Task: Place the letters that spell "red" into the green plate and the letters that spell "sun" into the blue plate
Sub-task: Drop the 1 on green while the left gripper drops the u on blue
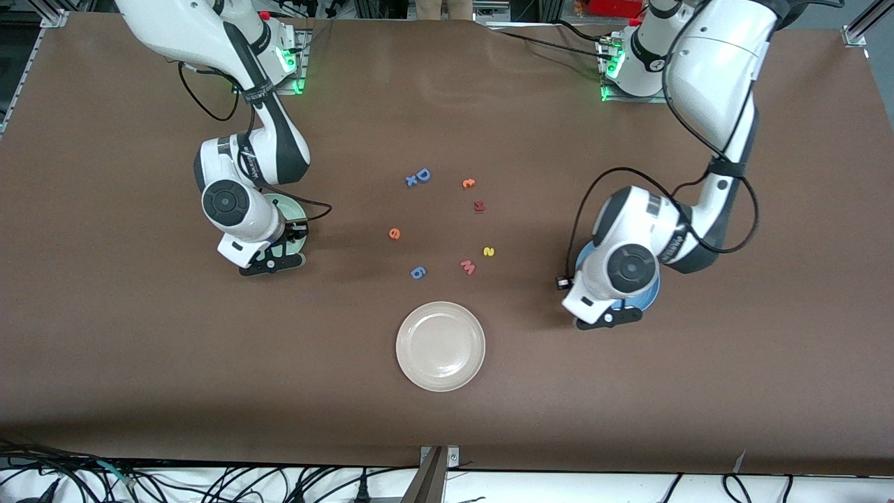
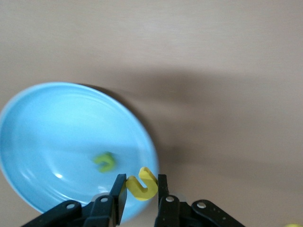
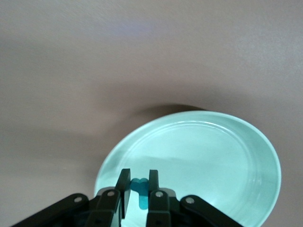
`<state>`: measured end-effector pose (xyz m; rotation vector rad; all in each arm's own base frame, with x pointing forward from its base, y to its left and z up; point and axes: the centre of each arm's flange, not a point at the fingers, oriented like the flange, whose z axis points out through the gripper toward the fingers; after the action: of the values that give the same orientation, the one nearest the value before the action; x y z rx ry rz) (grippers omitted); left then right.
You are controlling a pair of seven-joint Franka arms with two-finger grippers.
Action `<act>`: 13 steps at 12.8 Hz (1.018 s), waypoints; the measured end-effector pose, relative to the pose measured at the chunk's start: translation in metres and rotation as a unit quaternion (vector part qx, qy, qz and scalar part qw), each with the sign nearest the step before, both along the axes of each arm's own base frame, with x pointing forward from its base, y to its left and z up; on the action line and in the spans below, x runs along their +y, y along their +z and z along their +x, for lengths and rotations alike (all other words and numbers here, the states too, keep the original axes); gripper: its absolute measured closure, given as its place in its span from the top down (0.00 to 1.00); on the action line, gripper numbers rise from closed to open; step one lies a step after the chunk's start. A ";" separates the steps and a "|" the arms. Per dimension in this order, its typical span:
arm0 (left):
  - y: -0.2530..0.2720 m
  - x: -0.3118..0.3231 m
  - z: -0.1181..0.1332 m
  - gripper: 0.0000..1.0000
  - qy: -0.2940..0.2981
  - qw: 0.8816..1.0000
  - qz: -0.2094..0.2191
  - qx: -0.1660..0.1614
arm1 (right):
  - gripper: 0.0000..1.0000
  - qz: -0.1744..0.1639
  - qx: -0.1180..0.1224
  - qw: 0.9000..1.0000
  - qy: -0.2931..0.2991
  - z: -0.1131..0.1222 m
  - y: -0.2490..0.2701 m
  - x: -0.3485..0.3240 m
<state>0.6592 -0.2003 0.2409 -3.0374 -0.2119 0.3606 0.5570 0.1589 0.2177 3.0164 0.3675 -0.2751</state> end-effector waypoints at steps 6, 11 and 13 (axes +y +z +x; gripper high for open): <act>-0.034 0.085 -0.003 0.30 -0.049 0.998 -0.024 0.037 | 0.21 0.002 0.000 1.000 0.004 -0.008 -0.036 -0.032; -0.058 0.090 -0.012 0.35 -0.055 0.998 -0.031 0.016 | 0.69 0.001 0.008 1.000 -0.010 -0.008 -0.025 -0.023; -0.044 0.090 -0.009 0.55 -0.055 0.998 -0.032 0.006 | 0.95 0.001 0.012 0.999 -0.036 -0.007 0.001 0.001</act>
<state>0.6503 -0.1098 0.1970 -3.0911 -0.0329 0.3857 0.5499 0.1596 0.2185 3.0351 0.2630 -0.3181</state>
